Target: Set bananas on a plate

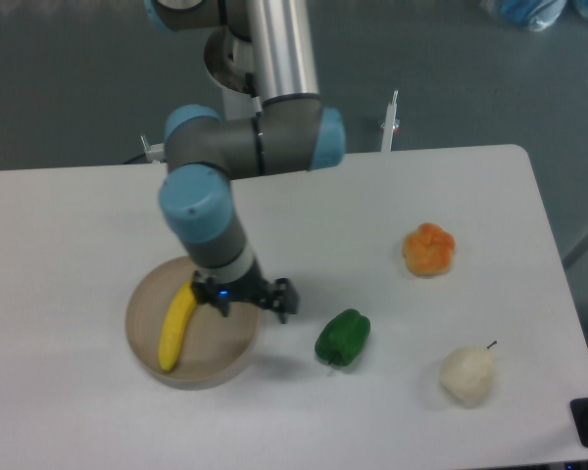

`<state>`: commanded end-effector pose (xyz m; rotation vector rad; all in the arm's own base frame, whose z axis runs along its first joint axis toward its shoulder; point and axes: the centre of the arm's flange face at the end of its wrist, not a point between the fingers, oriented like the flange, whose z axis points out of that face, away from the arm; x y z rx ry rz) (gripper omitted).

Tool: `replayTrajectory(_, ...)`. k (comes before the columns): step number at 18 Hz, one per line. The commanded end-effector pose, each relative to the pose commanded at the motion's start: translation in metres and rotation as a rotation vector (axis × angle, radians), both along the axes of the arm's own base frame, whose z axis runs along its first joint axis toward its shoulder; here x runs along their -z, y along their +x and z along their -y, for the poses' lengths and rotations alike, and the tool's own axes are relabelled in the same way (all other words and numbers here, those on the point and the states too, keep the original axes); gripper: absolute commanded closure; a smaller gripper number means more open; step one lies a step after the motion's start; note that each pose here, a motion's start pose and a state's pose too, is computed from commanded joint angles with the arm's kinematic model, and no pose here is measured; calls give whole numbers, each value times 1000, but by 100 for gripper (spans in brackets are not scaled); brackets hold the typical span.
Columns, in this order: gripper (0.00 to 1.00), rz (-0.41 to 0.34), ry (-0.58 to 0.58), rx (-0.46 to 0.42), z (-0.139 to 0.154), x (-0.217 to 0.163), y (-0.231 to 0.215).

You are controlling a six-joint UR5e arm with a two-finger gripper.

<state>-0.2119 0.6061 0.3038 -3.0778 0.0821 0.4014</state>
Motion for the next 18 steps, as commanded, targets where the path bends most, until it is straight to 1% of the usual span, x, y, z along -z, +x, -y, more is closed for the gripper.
replayTrajectory(3, 0, -26, 2, 72, 21, -27, -38)
replayTrajectory(6, 0, -42, -28, 160, 40, -39, -73)
replayTrajectory(9, 0, -58, -67, 282, 52, -47, -96)
replayTrajectory(11, 0, -69, -85, 350, 56, -51, -102)
replayTrajectory(13, 0, -71, -82, 372, 57, -54, -106)
replayTrajectory(18, 0, -85, -57, 372, 52, -60, -109)
